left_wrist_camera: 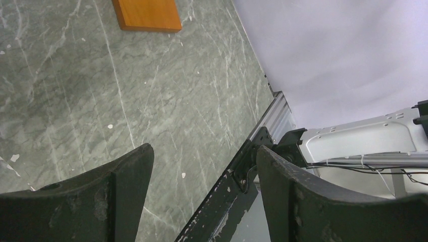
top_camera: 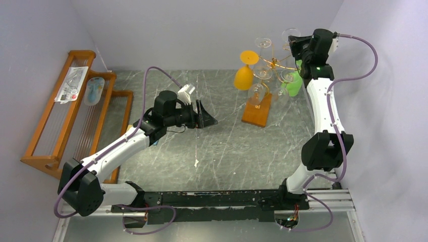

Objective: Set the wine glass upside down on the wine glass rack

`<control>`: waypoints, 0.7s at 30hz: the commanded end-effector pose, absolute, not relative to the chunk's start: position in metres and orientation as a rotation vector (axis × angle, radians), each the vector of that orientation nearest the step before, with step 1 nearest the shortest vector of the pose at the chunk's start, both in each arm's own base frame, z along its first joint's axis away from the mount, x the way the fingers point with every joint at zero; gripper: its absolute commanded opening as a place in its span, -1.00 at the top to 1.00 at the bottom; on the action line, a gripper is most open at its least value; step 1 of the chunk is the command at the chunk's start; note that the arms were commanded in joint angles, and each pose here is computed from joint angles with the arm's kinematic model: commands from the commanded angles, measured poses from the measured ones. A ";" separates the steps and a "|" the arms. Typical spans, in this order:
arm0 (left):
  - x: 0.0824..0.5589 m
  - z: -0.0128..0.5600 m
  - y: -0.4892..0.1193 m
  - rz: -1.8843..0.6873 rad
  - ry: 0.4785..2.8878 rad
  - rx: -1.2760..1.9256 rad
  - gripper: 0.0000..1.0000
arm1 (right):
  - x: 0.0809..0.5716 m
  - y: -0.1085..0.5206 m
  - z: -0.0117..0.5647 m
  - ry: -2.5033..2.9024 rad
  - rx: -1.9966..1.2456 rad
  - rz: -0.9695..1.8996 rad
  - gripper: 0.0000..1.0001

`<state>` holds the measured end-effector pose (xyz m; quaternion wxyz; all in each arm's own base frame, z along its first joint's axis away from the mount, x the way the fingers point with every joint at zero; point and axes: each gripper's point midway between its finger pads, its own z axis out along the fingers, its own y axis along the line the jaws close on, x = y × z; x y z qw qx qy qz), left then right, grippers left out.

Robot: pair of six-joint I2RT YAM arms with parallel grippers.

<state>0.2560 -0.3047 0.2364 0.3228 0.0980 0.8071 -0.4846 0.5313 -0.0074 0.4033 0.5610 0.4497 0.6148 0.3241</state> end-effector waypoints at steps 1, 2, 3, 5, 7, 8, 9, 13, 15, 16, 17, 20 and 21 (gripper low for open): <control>0.260 0.239 -0.303 -1.255 2.096 0.264 -0.57 | 0.545 -0.012 0.412 1.429 0.990 0.779 1.00; 0.261 0.239 -0.303 -1.255 2.096 0.264 -0.57 | 0.547 -0.009 0.411 1.442 0.980 0.792 1.00; 0.260 0.238 -0.303 -1.254 2.098 0.265 -0.57 | 0.549 -0.007 0.409 1.454 0.979 0.800 1.00; 0.261 0.237 -0.303 -1.250 2.100 0.262 -0.57 | 0.553 -0.003 0.407 1.473 0.971 0.822 1.00; 0.262 0.237 -0.302 -1.247 2.101 0.259 -0.57 | 0.557 0.000 0.402 1.498 0.978 0.833 1.00; 0.262 0.237 -0.302 -1.247 2.099 0.260 -0.57 | 0.558 0.001 0.399 1.509 0.981 0.839 1.00; 0.262 0.237 -0.302 -1.243 2.101 0.259 -0.57 | 0.560 0.002 0.397 1.516 0.987 0.845 1.00; 0.262 0.236 -0.301 -1.237 2.102 0.258 -0.57 | 0.561 0.004 0.390 1.537 1.019 0.860 0.89; 0.262 0.235 -0.301 -1.233 2.103 0.256 -0.57 | 0.561 0.003 0.384 1.563 1.042 0.853 0.83; 0.262 0.235 -0.300 -1.232 2.104 0.254 -0.57 | 0.561 0.003 0.383 1.574 1.048 0.849 0.81; 0.262 0.235 -0.301 -1.231 2.104 0.255 -0.57 | 0.561 0.003 0.383 1.580 1.049 0.848 0.79; 0.262 0.235 -0.301 -1.230 2.104 0.257 -0.57 | 0.559 0.002 0.381 1.585 1.073 0.838 0.75; 0.262 0.234 -0.300 -1.230 2.106 0.256 -0.57 | 0.558 0.001 0.379 1.587 1.082 0.834 0.73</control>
